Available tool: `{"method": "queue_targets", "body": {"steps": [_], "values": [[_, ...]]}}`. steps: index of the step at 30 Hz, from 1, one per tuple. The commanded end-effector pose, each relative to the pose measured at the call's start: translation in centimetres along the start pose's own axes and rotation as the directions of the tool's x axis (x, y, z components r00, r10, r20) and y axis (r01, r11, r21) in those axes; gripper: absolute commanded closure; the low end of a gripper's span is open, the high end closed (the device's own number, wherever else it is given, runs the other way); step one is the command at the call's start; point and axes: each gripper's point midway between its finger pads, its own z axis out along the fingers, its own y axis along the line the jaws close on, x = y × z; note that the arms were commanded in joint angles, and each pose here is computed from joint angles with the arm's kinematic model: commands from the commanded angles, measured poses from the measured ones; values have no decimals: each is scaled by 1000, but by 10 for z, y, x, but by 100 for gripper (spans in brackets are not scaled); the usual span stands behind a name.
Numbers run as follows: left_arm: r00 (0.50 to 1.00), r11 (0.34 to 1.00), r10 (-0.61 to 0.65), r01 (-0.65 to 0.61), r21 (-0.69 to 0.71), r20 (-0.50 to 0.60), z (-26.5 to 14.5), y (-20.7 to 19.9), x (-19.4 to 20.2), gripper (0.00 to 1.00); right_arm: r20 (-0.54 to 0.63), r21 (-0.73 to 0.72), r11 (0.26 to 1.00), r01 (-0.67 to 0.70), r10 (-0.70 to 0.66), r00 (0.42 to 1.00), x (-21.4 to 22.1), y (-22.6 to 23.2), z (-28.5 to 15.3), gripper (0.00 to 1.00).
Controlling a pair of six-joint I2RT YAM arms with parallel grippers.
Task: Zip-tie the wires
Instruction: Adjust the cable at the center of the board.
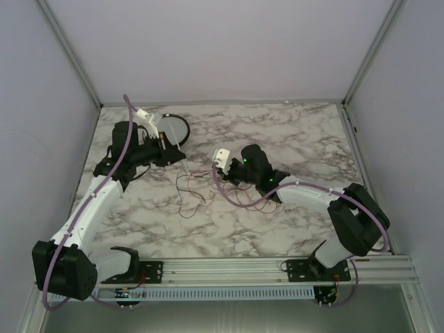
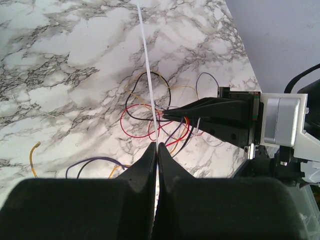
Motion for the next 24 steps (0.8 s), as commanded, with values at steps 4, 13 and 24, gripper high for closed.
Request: {"method": "queue_targets", "body": {"steps": [4, 13, 24], "values": [[999, 999, 28, -29, 34, 44, -8, -14, -15, 100, 83, 4, 1000, -18, 18, 996, -26, -6, 2, 91], [998, 1000, 14, -16, 24, 64, -10, -14, -19, 100, 158, 77, 995, -57, 44, 987, -48, -19, -14, 54], [998, 1000, 22, -23, 14, 57, -12, -15, -21, 100, 302, 64, 988, -142, 116, 946, -65, -21, -50, 39]]}}
